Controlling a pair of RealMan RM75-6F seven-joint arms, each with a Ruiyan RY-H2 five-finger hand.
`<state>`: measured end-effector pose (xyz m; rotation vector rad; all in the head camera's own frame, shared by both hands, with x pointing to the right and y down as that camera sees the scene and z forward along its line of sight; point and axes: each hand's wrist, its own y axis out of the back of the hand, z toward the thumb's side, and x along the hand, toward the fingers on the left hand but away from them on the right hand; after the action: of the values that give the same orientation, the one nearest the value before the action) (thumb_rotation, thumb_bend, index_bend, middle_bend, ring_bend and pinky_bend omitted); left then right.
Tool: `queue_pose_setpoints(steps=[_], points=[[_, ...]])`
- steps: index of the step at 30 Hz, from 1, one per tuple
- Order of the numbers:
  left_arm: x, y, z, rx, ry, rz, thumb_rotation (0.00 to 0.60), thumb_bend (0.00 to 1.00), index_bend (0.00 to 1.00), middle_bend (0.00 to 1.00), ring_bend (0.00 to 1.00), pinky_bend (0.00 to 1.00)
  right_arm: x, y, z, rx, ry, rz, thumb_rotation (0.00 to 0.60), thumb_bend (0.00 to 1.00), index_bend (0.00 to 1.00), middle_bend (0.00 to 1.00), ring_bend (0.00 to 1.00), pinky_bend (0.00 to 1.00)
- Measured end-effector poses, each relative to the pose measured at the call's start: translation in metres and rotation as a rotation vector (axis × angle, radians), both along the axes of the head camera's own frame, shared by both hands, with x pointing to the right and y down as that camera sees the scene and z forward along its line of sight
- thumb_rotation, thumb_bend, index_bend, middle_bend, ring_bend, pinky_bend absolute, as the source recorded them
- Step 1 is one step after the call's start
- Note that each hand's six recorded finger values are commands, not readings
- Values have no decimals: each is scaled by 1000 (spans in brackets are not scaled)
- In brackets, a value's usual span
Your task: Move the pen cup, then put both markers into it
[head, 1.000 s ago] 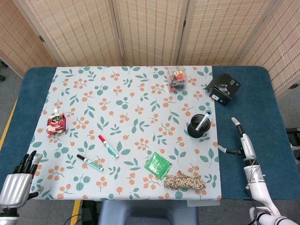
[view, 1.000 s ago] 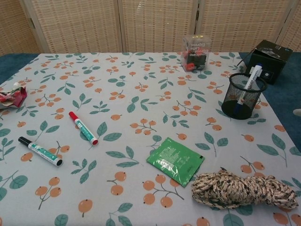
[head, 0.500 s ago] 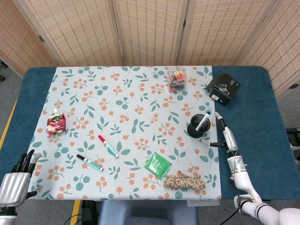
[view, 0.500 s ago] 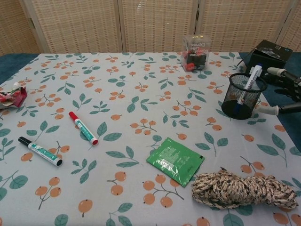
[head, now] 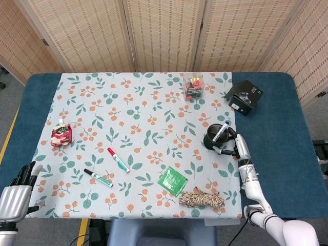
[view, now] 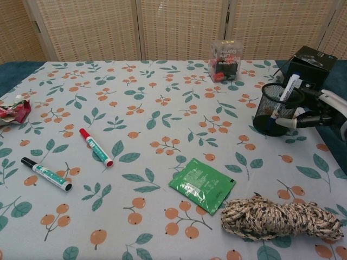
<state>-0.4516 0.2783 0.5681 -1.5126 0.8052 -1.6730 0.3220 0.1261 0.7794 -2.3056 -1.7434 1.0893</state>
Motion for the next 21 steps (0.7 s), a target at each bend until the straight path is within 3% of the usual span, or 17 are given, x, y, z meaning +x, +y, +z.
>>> queue_pose_setpoints(steps=[9,21], points=[[2,0,3,-7,-6,5,600,107,0,0,19,340,-16,-6,-23,104,-59,-34,600,275,432,389,328,466],[6,0,6,-19,8,2,600,107,0,0,19,340,-98,-1,-45,100,-186,-150,600,264,432,387,328,466]])
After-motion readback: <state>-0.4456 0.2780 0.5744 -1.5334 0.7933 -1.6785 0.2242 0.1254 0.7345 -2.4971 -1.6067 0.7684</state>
